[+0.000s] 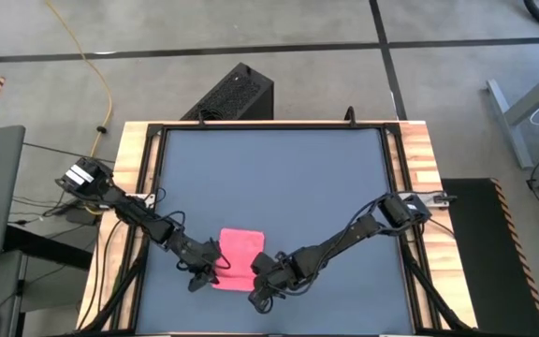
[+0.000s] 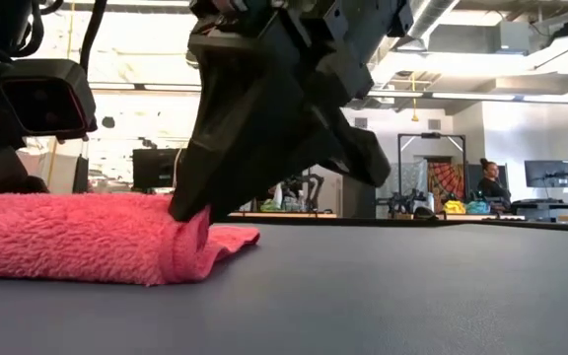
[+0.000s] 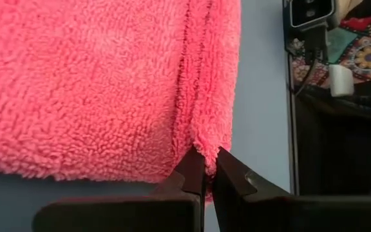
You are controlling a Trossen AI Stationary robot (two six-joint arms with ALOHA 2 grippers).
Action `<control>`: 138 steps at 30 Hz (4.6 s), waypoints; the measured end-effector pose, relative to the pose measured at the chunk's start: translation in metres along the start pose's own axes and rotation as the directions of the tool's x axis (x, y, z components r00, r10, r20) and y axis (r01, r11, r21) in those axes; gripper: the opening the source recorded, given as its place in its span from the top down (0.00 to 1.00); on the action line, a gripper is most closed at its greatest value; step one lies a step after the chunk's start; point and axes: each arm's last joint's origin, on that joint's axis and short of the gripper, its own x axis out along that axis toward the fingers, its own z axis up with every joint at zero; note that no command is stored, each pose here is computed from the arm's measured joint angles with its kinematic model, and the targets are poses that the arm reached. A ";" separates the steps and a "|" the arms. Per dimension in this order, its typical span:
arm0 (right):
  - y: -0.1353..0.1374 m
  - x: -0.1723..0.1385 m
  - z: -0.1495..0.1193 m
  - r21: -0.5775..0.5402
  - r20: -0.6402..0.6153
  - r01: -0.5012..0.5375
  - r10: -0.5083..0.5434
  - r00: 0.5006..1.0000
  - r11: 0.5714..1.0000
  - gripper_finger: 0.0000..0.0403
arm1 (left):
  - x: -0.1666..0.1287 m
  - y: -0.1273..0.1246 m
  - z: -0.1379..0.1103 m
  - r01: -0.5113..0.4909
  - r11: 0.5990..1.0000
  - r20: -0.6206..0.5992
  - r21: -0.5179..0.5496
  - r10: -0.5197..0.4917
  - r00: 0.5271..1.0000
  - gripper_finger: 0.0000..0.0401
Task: Roll towel
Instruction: Roll the pink towel
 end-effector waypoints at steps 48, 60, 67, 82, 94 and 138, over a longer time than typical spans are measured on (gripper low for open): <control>0.025 0.006 -0.006 -0.430 0.266 -0.003 0.130 0.955 0.903 0.94 | 0.001 0.005 0.002 -0.085 0.996 0.070 -0.012 0.086 0.994 1.00; 0.017 0.015 -0.004 -0.423 0.236 0.012 0.098 0.967 0.906 0.95 | 0.001 0.005 0.002 -0.084 0.996 0.069 -0.013 0.085 0.994 1.00; 0.011 0.016 0.000 -0.382 0.254 0.058 0.044 0.966 0.922 0.95 | 0.001 0.005 0.002 -0.082 0.997 0.070 -0.004 0.082 0.994 0.99; 0.006 0.017 0.001 -0.362 0.256 0.096 0.000 0.967 0.927 0.95 | -0.004 0.001 0.003 -0.056 0.996 0.075 0.065 0.051 0.996 0.86; -0.010 0.044 -0.005 -0.334 0.232 0.148 -0.071 0.970 0.931 0.95 | -0.025 -0.010 0.009 -0.046 0.989 0.141 0.142 0.026 0.990 0.86; -0.021 0.055 -0.004 -0.269 0.201 0.163 -0.110 0.973 0.949 0.95 | 0.027 -0.082 -0.004 -0.428 0.353 0.344 0.832 0.276 0.897 0.51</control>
